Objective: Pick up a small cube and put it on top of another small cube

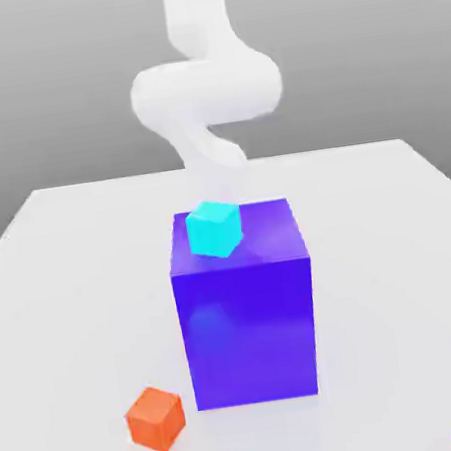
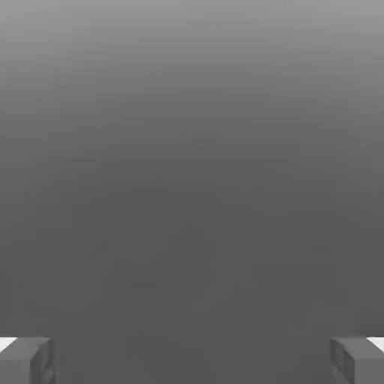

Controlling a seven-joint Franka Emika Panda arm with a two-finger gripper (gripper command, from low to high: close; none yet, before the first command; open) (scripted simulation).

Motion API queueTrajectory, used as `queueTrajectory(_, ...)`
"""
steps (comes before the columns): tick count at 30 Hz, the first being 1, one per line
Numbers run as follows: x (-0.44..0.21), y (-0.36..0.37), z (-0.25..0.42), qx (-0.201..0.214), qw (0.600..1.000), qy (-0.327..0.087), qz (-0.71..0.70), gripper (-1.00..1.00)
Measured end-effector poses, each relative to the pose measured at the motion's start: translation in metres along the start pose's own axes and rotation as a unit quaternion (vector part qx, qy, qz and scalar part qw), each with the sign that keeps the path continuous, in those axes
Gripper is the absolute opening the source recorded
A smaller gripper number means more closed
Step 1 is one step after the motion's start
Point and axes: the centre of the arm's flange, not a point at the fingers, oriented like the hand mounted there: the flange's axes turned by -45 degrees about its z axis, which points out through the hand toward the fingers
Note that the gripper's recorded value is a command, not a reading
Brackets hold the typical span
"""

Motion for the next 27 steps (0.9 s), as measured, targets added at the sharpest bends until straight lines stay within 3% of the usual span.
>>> queueTrajectory(13, -0.015, -0.085, 0.212, 0.048, 0.975, -0.146, -0.163, 0.0)
queueTrajectory(27, -0.145, -0.194, 0.41, 0.127, 0.892, -0.282, -0.331, 0.0)
